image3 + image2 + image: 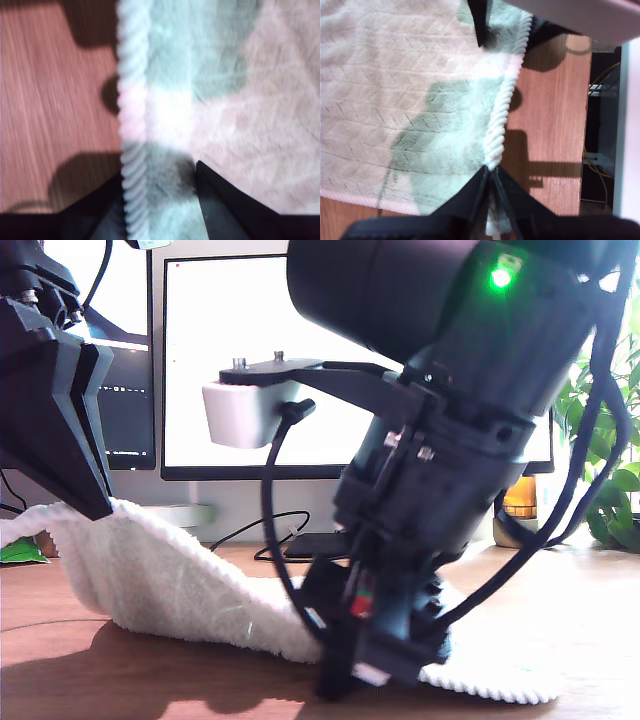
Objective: Fold the tea towel to a neat square and place it to the right
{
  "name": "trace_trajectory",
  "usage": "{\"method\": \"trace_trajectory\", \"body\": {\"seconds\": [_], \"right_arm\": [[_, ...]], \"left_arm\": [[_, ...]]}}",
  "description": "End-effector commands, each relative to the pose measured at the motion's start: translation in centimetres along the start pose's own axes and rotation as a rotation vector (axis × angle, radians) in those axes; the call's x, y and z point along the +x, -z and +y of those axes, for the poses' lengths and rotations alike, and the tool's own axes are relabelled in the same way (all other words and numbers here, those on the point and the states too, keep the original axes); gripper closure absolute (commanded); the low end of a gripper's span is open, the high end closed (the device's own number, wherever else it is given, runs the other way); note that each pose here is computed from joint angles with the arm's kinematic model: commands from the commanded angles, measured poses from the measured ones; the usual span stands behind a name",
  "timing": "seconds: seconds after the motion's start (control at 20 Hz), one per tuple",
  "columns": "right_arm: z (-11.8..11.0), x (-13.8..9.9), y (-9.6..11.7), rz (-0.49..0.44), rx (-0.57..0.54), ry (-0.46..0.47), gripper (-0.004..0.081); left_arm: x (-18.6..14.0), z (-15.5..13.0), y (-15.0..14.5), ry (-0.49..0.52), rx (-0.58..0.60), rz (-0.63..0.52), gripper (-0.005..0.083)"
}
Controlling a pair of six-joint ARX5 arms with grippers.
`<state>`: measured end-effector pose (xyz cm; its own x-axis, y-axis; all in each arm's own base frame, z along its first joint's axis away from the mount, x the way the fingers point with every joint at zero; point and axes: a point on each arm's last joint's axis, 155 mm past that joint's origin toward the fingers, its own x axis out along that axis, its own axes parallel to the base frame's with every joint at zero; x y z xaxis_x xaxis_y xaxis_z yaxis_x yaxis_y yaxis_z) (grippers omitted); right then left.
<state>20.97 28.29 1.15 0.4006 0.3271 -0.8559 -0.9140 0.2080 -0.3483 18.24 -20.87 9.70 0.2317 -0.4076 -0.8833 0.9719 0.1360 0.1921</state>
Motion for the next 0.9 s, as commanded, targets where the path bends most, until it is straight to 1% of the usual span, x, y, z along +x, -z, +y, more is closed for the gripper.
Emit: {"method": "trace_trajectory", "body": {"seconds": [0.0, 0.15, 0.35, 0.45, 0.7, 0.85], "right_arm": [[1.2, 0.7, 3.4, 0.124, -0.028, -0.032, 0.0434], [1.2, 0.1, 4.5, 0.194, -0.042, -0.041, 0.0434], [1.7, -0.7, 7.0, 0.303, -0.068, -0.063, 0.0434], [1.8, -1.0, 7.8, 0.335, -0.067, -0.069, 0.0435], [1.8, -2.1, 8.4, 0.386, -0.088, -0.076, 0.0438], [1.5, -2.6, 8.0, 0.389, -0.088, -0.078, 0.0491]], "left_arm": [[0.6, -0.1, 0.3, 0.013, 0.0, 0.016, 0.0798], [0.8, 0.6, 0.5, -0.015, 0.001, 0.027, 0.0798], [0.8, 0.9, 0.5, -0.023, -0.006, 0.027, 0.0798], [0.8, 1.0, 0.4, -0.026, -0.006, 0.022, 0.0798], [0.9, 0.9, 0.6, -0.021, -0.007, 0.03, 0.0798], [0.9, 0.9, 0.6, -0.02, -0.007, 0.031, 0.0798]]}}
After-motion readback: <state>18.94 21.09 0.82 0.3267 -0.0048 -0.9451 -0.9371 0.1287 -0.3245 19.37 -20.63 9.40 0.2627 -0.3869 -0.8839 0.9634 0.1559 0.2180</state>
